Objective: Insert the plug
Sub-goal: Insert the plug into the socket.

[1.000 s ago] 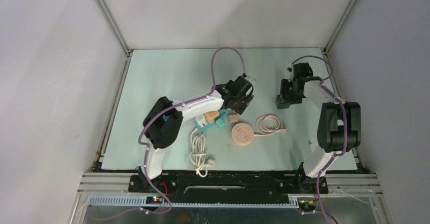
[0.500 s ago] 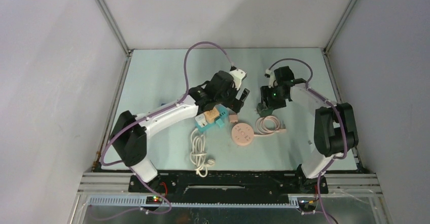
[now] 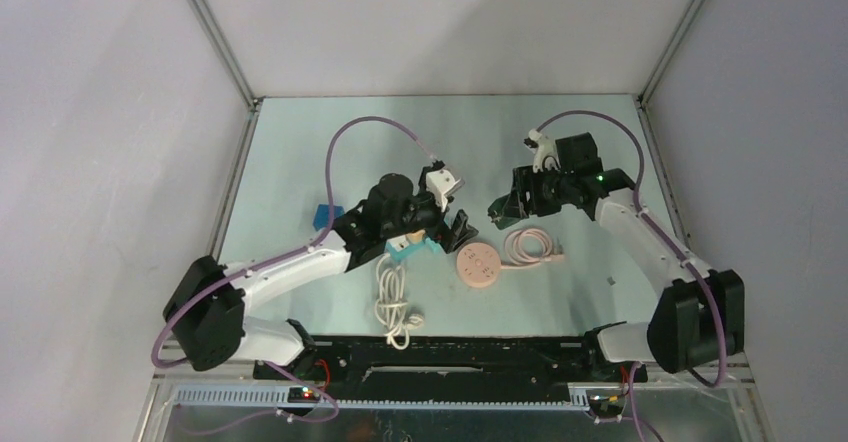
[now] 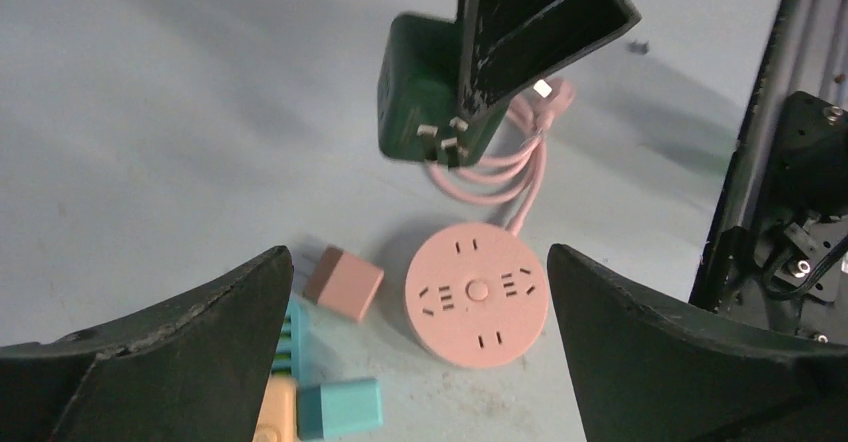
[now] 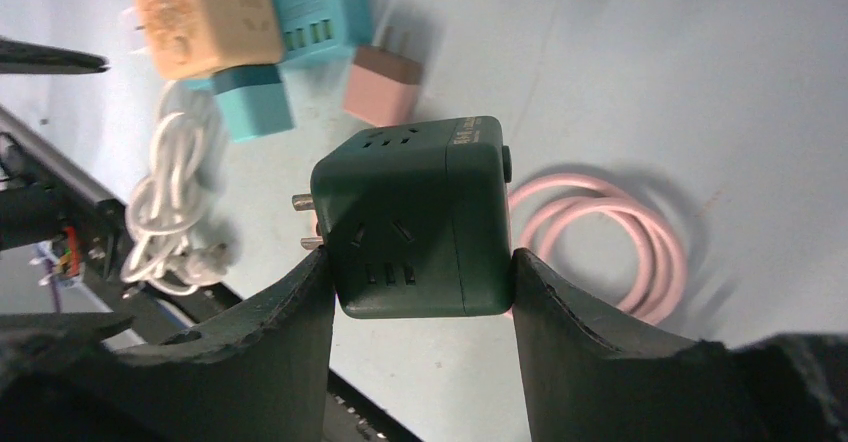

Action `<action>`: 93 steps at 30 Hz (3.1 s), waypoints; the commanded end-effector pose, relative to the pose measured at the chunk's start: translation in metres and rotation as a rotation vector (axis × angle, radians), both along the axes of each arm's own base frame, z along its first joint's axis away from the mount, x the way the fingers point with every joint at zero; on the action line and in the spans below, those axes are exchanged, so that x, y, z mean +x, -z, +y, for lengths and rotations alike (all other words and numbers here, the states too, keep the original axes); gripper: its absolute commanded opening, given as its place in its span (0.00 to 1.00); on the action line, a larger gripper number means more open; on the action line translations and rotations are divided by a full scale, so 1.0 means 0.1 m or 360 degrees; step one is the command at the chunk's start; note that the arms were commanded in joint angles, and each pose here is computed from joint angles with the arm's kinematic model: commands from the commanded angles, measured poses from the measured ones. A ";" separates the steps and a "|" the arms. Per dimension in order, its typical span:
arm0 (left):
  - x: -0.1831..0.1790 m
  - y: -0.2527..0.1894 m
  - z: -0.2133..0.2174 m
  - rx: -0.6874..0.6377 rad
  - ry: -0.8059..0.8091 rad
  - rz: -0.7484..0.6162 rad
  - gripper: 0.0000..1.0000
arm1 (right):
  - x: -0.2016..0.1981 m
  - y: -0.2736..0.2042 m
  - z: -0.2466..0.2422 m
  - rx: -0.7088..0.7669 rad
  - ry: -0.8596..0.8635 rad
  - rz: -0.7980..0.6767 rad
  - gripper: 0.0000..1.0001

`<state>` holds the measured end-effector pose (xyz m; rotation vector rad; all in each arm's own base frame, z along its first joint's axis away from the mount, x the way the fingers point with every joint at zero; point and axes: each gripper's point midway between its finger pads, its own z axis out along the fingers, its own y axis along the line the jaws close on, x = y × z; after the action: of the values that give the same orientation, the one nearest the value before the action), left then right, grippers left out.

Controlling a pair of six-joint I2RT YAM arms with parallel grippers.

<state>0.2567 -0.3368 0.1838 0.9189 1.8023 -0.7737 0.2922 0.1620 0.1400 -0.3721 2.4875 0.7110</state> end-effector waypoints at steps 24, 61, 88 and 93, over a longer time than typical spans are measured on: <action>0.04 -0.49 -0.60 -0.0355 0.0266 -0.0738 0.91 | -0.42 -0.75 0.53 0.0378 -0.0165 -0.0135 0.34; -0.81 -1.23 -0.08 -0.0698 0.0578 -0.1157 0.00 | -0.81 -1.35 0.62 0.1131 -0.0513 0.0040 1.00; -0.73 -1.32 -0.02 -0.0704 0.0487 -0.1303 0.00 | -1.04 -1.58 0.92 0.1347 -0.0751 0.0267 0.58; -0.62 -1.21 -0.01 -0.0576 0.0441 -0.1326 0.00 | -1.06 -1.66 0.89 0.1362 -0.0754 0.0243 0.22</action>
<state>0.1830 -0.3452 0.3005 1.0542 0.8176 -0.8313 0.1976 0.2527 0.2892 -0.5304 2.0062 1.8864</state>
